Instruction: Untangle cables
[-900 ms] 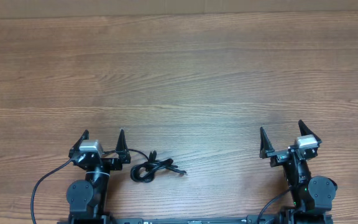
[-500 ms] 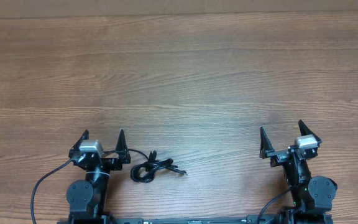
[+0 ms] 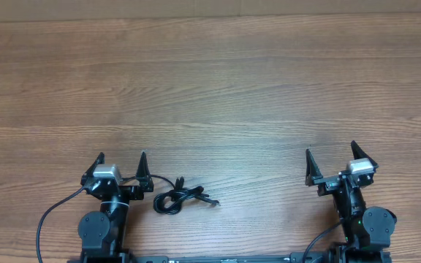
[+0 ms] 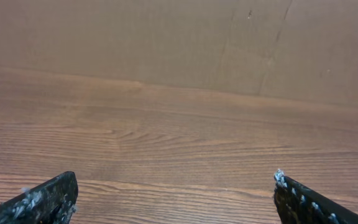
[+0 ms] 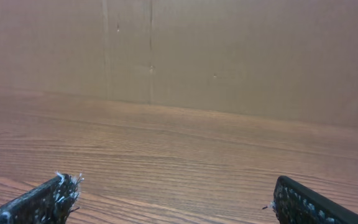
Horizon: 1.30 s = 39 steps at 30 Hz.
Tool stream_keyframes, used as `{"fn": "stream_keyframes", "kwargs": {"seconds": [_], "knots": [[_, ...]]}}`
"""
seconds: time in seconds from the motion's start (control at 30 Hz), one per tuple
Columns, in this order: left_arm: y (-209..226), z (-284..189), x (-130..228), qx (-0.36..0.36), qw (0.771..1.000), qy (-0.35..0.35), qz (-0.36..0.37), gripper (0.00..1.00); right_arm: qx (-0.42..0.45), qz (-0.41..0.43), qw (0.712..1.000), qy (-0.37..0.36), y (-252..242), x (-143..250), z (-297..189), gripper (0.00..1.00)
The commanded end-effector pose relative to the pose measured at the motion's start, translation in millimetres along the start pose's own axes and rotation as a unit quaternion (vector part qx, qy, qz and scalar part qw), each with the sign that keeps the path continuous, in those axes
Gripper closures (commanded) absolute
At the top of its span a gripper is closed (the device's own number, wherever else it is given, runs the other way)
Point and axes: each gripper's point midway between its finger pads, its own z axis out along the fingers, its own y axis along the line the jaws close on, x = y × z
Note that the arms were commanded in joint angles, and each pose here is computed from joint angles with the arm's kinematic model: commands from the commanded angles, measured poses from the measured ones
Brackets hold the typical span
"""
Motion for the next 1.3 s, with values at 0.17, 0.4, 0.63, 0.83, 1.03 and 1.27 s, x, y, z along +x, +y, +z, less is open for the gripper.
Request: {"fn": "stream_keyframes", "kwargs": {"seconds": [0.17,0.4,0.63,0.83,1.03,1.27], "knots": [[3.5,-0.2,0.1,-0.008,1.000,-0.002,0.010,0.00,0.000,-0.001,1.000,-0.002,0.8,1.7,0.2,0.00],[3.5,-0.2,0.1,-0.008,1.000,-0.002,0.010,0.00,0.000,-0.001,1.000,-0.002,0.8,1.7,0.2,0.00],[4.2,-0.2,0.0,-0.010,1.000,-0.003,0.010,0.01,0.000,-0.001,1.000,-0.002,0.8,1.7,0.2,0.00],[3.1,-0.2,0.0,-0.007,1.000,-0.002,0.009,0.00,0.000,-0.001,1.000,-0.002,0.8,1.7,0.2,0.00],[-2.7,-0.3,-0.2,0.010,1.000,-0.002,0.010,0.00,0.000,-0.001,1.000,-0.002,0.8,1.7,0.2,0.00],[-28.2,-7.8,-12.6,0.077,0.997,0.005,0.011,0.00,0.000,-0.001,1.000,-0.002,0.8,1.7,0.2,0.00]]}}
